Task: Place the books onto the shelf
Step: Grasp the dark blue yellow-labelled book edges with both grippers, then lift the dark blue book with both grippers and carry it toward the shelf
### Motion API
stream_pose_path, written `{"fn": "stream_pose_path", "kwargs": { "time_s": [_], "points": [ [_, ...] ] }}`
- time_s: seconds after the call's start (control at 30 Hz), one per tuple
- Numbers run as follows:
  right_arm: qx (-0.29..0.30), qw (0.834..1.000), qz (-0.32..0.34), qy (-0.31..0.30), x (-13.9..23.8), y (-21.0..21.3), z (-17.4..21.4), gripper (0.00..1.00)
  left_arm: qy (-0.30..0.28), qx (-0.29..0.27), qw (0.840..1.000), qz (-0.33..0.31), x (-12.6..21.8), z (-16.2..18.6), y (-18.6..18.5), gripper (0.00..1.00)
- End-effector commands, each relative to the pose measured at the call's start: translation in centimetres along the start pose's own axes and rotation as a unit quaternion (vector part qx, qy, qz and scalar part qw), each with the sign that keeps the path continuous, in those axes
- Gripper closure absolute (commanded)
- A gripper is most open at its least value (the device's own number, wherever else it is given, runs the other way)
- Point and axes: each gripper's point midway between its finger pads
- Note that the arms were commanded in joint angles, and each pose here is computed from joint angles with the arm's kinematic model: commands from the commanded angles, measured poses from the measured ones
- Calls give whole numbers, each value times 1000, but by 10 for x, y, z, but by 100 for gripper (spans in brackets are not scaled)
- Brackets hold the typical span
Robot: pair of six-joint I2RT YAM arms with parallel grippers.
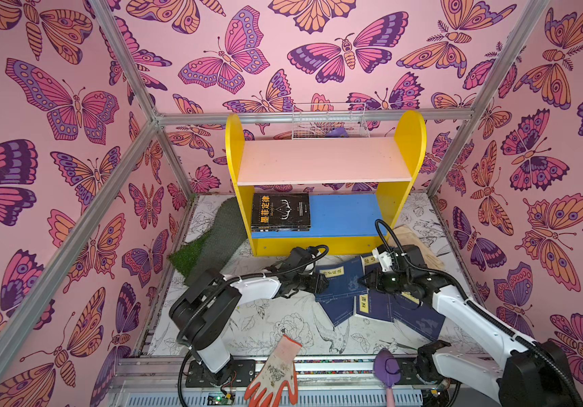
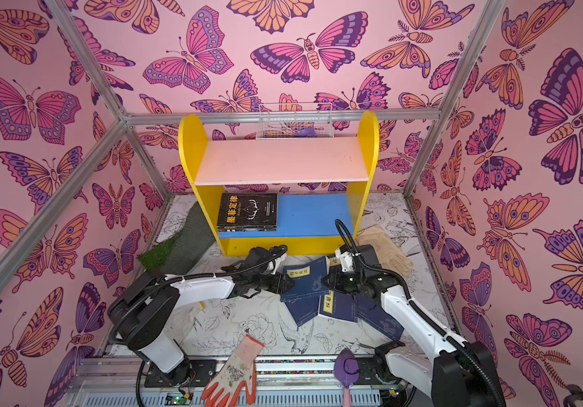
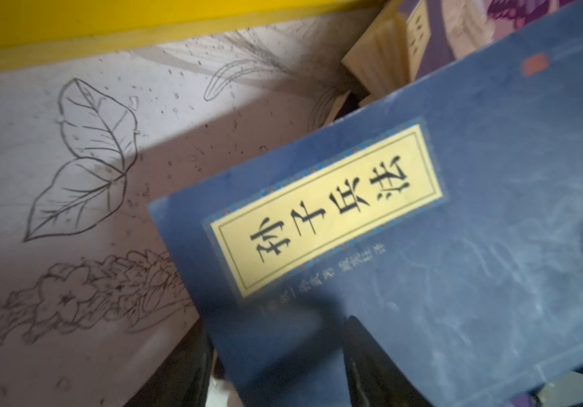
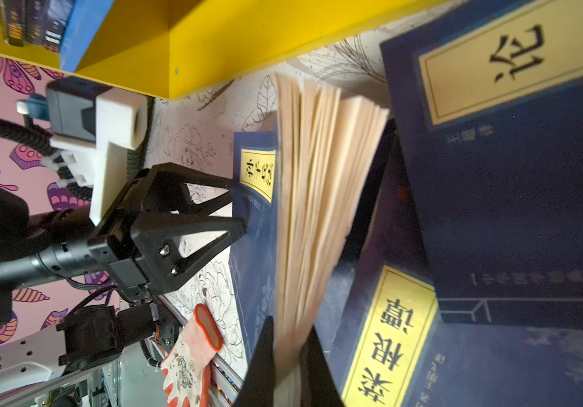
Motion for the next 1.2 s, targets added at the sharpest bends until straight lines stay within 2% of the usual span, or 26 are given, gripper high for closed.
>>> {"fn": "stream_pose_path", "kwargs": {
  "time_s": [0.0, 0.13, 0.23, 0.4, 0.57, 0.7, 0.8, 0.97, 1.07, 1.1, 1.17],
  "points": [
    [45, 997, -38, -55, 19, 30, -39, 100, -49, 24, 997, 60, 46, -24, -16, 32],
    [87, 991, -63, -85, 45, 56, -58, 100, -123, 71, 983, 117, 113, -50, -22, 21],
    [103, 984, -99, -108, 64, 77, -68, 100, -145, 90, 974, 148, 142, -56, -29, 15],
    [118, 967, -180, -135, 81, 107, -83, 100, -149, 105, 965, 189, 153, -57, -40, 9],
    [116, 954, -240, -137, 86, 127, -94, 100, -148, 122, 950, 247, 151, -63, -52, 12],
    [107, 953, -250, -135, 82, 129, -100, 100, -141, 123, 945, 267, 148, -65, -57, 21],
    [93, 956, -245, -131, 75, 123, -103, 100, -146, 123, 940, 284, 150, -67, -61, 38],
    [77, 960, -237, -127, 64, 113, -103, 100, -141, 108, 937, 302, 151, -69, -75, 77],
    [71, 960, -234, -133, 63, 111, -106, 98, -131, 106, 938, 303, 144, -68, -80, 89],
    [67, 961, -230, -137, 62, 110, -107, 95, -130, 106, 938, 302, 141, -68, -82, 90],
    [49, 963, -222, -145, 59, 104, -110, 76, -136, 108, 939, 297, 137, -70, -83, 94]
  ]
}}
Point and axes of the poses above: each gripper's point midway between its finger pads, its own x axis back along the fingers, its own y axis along the line the jaws close on, z = x × y, and after that the axes turned 10 degrees about x, right-handed
